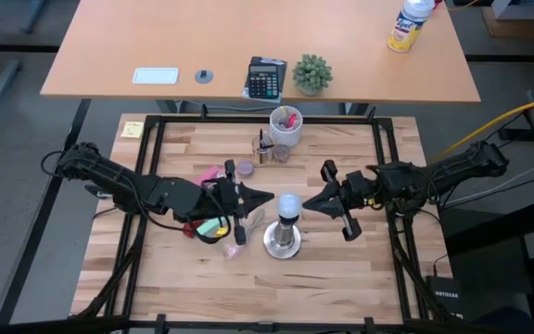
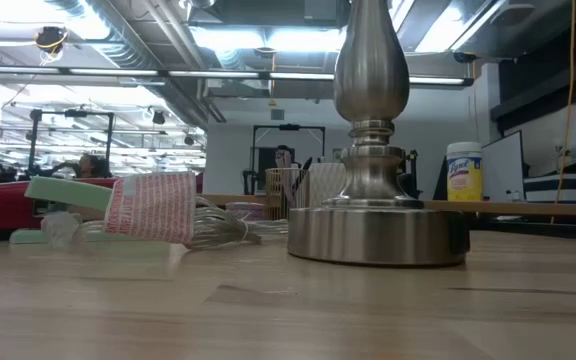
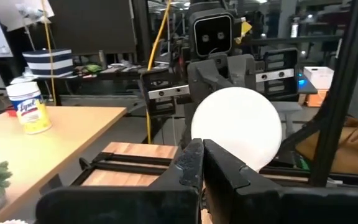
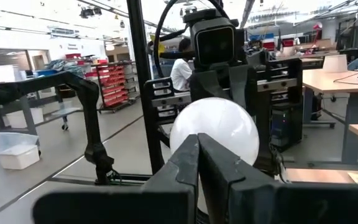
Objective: Screw lightbulb
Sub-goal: Remove the lightbulb from the lamp
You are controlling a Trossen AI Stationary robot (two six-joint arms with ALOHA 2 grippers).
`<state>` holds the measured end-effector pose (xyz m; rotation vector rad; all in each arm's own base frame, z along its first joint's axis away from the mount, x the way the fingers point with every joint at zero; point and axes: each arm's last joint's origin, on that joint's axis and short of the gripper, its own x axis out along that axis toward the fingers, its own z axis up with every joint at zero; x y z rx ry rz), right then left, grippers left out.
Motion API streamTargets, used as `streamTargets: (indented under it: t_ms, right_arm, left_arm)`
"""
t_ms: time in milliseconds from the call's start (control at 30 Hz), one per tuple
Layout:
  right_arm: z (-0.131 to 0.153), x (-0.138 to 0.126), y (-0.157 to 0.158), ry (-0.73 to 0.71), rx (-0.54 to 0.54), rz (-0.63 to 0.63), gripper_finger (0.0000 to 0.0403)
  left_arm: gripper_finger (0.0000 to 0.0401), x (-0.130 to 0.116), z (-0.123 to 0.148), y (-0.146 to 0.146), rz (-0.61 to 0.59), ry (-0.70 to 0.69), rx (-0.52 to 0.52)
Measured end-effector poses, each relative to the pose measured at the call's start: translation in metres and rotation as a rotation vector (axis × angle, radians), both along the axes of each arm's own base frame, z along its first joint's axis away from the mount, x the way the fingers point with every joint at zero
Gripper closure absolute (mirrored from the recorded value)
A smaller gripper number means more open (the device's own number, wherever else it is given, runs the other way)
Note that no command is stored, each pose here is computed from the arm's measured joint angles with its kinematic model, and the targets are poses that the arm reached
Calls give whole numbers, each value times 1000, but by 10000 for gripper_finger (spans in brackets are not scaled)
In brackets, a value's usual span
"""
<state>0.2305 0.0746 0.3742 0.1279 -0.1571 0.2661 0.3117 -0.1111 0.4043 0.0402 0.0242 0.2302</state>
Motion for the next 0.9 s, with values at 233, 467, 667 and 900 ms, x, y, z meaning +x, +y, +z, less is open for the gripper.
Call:
streamTargets:
  t_ms: [233, 467, 667, 900]
  right_arm:
    - [-2, 2, -2, 20, 6, -78, 389]
    - [-2, 2, -3, 24, 11, -117, 389]
    - [-2, 2, -4, 22, 10, -151, 389]
    - [-2, 2, -5, 15, -22, -204, 389]
  left_arm:
    - [398, 0, -1, -5, -39, -1, -13]
    - [398, 3, -5, -9, -41, 5, -19]
    - [398, 3, -7, -12, -56, 15, -24]
    - [398, 2, -7, -17, -71, 14, -17]
